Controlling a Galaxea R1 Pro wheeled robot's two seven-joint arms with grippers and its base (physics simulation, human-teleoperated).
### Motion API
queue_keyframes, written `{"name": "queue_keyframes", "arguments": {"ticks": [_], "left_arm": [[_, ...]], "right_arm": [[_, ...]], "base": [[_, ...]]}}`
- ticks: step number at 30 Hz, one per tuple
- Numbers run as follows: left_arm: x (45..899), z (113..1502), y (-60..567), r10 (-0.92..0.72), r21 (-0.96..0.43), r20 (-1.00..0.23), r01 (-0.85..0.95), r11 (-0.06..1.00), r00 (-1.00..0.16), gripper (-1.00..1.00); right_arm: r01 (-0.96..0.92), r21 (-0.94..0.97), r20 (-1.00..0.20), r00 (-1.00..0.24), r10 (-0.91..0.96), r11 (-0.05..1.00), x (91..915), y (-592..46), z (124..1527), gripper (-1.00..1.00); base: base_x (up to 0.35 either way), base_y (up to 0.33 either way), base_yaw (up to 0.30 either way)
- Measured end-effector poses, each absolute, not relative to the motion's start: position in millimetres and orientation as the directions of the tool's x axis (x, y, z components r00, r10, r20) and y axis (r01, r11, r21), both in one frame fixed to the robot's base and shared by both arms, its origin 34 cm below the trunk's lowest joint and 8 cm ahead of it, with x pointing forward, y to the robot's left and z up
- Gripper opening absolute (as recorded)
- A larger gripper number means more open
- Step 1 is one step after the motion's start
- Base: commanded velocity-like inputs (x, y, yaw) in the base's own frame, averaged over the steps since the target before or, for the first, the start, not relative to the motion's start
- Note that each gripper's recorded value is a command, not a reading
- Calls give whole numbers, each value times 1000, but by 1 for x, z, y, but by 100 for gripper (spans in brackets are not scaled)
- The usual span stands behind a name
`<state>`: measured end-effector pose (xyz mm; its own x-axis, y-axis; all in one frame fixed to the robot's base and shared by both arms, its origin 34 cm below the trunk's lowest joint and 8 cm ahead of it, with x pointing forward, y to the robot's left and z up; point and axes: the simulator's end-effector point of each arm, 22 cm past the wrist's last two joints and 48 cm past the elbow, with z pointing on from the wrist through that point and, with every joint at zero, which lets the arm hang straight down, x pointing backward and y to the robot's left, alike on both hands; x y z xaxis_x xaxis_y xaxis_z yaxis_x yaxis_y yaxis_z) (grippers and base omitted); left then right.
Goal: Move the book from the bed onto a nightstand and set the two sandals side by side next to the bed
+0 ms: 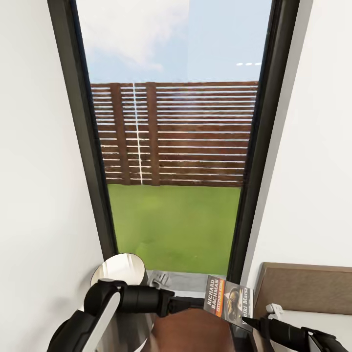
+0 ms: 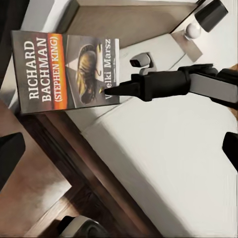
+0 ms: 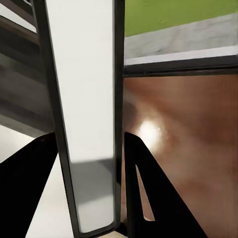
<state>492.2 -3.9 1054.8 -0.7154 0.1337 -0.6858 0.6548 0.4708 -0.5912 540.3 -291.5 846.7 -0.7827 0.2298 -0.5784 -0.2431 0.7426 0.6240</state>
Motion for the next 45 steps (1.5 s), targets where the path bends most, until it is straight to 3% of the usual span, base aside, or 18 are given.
{"name": "queue_keyframes", "arguments": {"ticks": [7, 19, 45], "left_arm": [[480, 1075, -12, 139, -610, -685, 667, 427, -715, 100], [461, 1152, -30, 35, -695, -705, 699, 165, -709, 100], [461, 1182, -31, -6, -702, -710, 708, 79, -704, 100]], "right_arm": [[-242, 623, -578, -783, 230, 744, 540, -292, 846, -100], [-232, 614, -578, -784, 229, 754, 541, -293, 843, -100], [-277, 606, -619, -753, 223, 746, 557, -290, 864, -100]], "base": [[0, 0, 0], [0, 0, 0], [0, 0, 0]]}}
